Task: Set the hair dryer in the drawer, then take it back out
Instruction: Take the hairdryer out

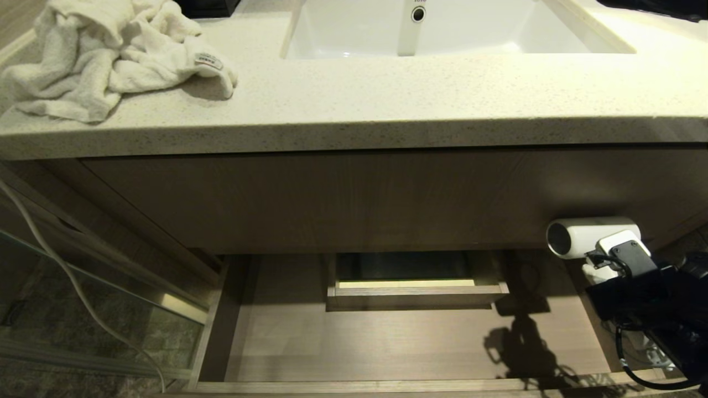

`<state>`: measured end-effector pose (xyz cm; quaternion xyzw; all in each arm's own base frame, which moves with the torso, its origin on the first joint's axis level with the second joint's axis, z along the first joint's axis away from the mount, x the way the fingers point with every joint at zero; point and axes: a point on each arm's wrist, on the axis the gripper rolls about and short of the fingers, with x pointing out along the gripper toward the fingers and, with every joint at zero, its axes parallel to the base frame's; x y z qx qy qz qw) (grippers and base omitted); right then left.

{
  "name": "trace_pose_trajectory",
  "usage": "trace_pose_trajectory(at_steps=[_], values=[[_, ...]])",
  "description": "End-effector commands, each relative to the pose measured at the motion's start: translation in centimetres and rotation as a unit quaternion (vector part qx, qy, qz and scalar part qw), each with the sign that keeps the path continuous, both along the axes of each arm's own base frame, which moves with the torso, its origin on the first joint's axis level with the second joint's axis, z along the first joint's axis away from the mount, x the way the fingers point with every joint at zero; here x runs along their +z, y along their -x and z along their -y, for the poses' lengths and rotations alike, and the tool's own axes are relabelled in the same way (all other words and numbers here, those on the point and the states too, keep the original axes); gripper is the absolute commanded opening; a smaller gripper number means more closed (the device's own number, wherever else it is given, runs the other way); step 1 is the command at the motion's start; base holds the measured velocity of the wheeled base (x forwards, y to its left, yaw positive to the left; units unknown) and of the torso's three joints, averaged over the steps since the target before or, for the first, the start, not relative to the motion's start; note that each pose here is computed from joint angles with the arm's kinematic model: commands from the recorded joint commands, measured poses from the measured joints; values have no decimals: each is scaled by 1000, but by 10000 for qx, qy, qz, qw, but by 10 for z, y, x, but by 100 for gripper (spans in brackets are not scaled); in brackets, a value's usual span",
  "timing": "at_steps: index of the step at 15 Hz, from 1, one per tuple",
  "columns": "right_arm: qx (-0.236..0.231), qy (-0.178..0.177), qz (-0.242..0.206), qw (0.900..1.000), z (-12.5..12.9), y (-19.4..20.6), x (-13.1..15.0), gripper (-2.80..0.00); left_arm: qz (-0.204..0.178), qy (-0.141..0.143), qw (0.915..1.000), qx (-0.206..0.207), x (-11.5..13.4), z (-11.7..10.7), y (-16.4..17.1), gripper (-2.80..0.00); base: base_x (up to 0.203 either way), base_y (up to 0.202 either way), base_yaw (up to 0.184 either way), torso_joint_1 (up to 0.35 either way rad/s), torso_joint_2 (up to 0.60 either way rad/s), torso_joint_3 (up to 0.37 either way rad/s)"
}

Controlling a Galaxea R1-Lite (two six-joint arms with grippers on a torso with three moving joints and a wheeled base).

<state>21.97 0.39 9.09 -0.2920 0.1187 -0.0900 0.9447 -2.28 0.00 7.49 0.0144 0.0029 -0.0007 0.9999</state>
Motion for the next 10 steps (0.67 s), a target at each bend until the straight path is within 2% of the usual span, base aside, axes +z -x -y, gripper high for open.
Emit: trace_pose_trajectory(at_steps=[1,7,8,10], values=[[-35,18,521,9986,0,15,25,-280,-9,-2,10000,-1,-1,0,0,-280,0,0,0,0,0,0],[-269,70,625,9977,-3,63,68,-280,-17,-2,10000,-1,0,0,0,-280,0,0,0,0,0,0],[-298,73,570,9979,-3,71,77,-280,-13,-2,10000,-1,0,0,0,-280,0,0,0,0,0,0],[-346,42,160,9993,-2,89,84,-280,-17,-2,10000,-1,0,0,0,-280,0,0,0,0,0,0]])
